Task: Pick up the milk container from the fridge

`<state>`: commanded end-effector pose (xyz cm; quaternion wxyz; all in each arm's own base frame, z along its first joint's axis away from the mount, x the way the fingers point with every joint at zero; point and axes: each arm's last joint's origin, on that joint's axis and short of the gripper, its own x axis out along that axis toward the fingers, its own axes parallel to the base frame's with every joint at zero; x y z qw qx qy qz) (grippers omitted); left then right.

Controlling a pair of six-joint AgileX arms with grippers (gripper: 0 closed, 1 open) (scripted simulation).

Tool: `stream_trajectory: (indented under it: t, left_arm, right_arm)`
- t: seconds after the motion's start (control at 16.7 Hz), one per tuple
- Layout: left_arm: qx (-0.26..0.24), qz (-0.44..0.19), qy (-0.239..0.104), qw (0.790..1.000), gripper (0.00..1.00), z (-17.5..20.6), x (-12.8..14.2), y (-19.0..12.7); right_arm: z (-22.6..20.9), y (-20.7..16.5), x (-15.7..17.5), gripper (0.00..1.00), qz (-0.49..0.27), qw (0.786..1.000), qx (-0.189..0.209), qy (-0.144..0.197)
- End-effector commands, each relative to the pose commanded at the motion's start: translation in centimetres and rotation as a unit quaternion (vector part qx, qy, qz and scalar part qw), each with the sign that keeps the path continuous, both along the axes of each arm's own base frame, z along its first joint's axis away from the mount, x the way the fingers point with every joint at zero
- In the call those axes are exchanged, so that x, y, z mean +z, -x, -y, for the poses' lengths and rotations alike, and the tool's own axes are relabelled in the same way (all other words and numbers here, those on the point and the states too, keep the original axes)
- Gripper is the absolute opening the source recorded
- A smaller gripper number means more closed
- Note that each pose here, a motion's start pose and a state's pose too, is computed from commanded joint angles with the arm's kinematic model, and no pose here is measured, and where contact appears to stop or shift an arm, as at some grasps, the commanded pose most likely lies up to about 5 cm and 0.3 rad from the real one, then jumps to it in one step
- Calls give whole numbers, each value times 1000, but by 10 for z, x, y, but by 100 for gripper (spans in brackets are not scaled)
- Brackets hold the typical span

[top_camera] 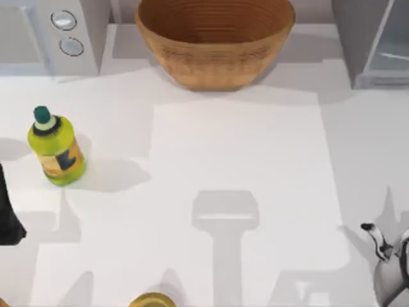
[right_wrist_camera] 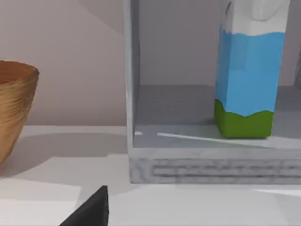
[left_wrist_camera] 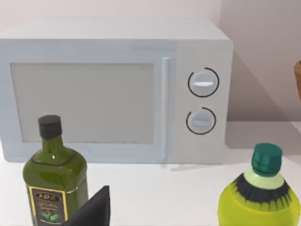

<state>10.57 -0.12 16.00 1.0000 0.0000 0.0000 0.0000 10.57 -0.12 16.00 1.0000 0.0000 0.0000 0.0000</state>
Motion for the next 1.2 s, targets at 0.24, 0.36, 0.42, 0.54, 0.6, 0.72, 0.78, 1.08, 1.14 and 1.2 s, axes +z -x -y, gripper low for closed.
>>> stream_trajectory:
  t: [0.24, 0.36, 0.42, 0.54, 0.6, 0.72, 0.78, 1.08, 1.14, 1.2]
  left_arm:
    - [0, 0, 0, 1000, 100, 0, 0, 0]
    - [0, 0, 0, 1000, 100, 0, 0, 0]
    - [0, 0, 0, 1000, 100, 0, 0, 0]
    - [0, 0, 0, 1000, 100, 0, 0, 0]
    - [0, 0, 0, 1000, 100, 0, 0, 0]
    - [0, 0, 0, 1000, 100, 0, 0, 0]
    - [0, 0, 0, 1000, 100, 0, 0, 0]
    - [0, 0, 0, 1000, 100, 0, 0, 0]
    - [0, 0, 0, 1000, 100, 0, 0, 0]
    - [0, 0, 0, 1000, 100, 0, 0, 0]
  right_arm:
    - [0, 0, 8, 100, 11, 1000, 5, -1]
    - [1, -4, 16, 100, 19, 1000, 13, -2]
    - [1, -7, 20, 100, 22, 1000, 17, -2]
    - [4, -16, 28, 100, 26, 999, 26, -2]
    - [6, -22, 31, 100, 26, 999, 29, -2]
    - [12, -37, 34, 100, 24, 999, 35, -2]
    - [16, -45, 34, 100, 21, 999, 37, -2]
    - [44, -83, 15, 100, 6, 999, 35, -3]
    - [51, -88, 8, 100, 4, 999, 32, -3]
    - [58, -93, 2, 100, 3, 1000, 29, -3]
